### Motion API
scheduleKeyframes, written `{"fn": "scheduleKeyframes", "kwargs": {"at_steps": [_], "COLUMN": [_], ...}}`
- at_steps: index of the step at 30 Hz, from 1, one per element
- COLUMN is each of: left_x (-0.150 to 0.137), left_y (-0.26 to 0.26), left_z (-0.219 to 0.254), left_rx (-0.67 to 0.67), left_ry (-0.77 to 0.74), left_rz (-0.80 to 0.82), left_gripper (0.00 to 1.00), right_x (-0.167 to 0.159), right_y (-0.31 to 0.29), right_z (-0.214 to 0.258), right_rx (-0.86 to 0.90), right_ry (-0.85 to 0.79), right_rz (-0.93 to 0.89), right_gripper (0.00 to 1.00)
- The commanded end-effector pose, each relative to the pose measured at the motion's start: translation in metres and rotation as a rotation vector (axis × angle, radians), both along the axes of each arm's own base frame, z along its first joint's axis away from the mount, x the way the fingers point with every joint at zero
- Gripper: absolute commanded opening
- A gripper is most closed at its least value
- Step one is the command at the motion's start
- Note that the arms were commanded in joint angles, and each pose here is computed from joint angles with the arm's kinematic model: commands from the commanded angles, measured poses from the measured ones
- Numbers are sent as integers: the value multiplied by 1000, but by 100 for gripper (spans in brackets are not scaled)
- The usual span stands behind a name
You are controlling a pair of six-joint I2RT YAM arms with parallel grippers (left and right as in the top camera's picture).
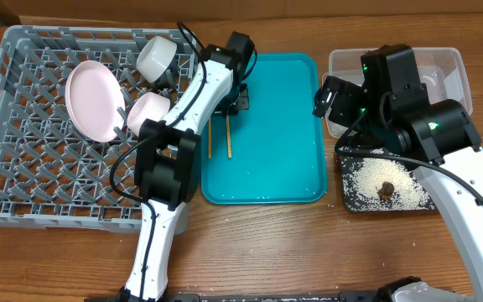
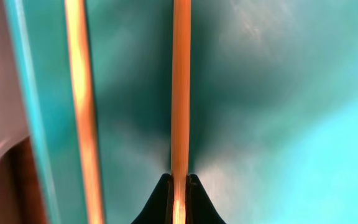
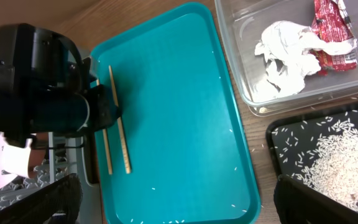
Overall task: Sort waste into correct bins and load items into the dishwasher
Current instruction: 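Carry the chopstick into the dish rack with the left gripper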
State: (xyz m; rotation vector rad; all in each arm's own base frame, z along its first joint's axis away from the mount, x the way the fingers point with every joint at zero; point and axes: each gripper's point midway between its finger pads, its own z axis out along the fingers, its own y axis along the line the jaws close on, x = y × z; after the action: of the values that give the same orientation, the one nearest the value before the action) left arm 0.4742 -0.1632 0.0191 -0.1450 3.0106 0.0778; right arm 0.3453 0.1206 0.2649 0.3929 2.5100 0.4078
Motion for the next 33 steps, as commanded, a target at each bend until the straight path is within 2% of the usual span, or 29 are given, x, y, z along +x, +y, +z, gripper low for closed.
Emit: {"fn": "scheduleKeyframes", "kwargs": {"at_steps": [1,5,9,13,15,17,21,26,28,30,33], "left_x": [25,22,-1,-29,-37,-48,-75,-109,-116,-131,-133], "left_y": [-11,-12,6,46,56,75,125,178,191,205,216], "left_z": [68,156,222,257,269,278,282,260,244,207,180], "left_rx": [-61,-95,-80,-25,-38,-33,6,32,40,43,50], "left_ry": [-121,-236,-304,-301,-310,-308,-263,-140,-76,65,111], "left_rz": [-58,-151,-225,-195,-243,-217,-157,-138,-172,-237,-229], "left_gripper": [4,4,4,4,4,4,4,4,4,4,4], "right_x": [1,1,1,1,1,1,1,1,1,1,1], "right_y": [-2,-2,-2,-2,-2,-2,-2,-2,-2,-2,-2], "right_z": [0,0,0,0,0,0,0,0,0,0,0], "right_rx": [-5,-5,-5,-5,-5,-5,-5,-5,-5,-5,-5], "right_ry": [-4,-4,-4,-4,-4,-4,-4,-4,-4,-4,-4], "right_rz": [-6,-6,-6,-6,-6,-6,-6,-6,-6,-6,-6], "right_gripper": [100,100,100,100,100,100,100,100,100,100,100]}}
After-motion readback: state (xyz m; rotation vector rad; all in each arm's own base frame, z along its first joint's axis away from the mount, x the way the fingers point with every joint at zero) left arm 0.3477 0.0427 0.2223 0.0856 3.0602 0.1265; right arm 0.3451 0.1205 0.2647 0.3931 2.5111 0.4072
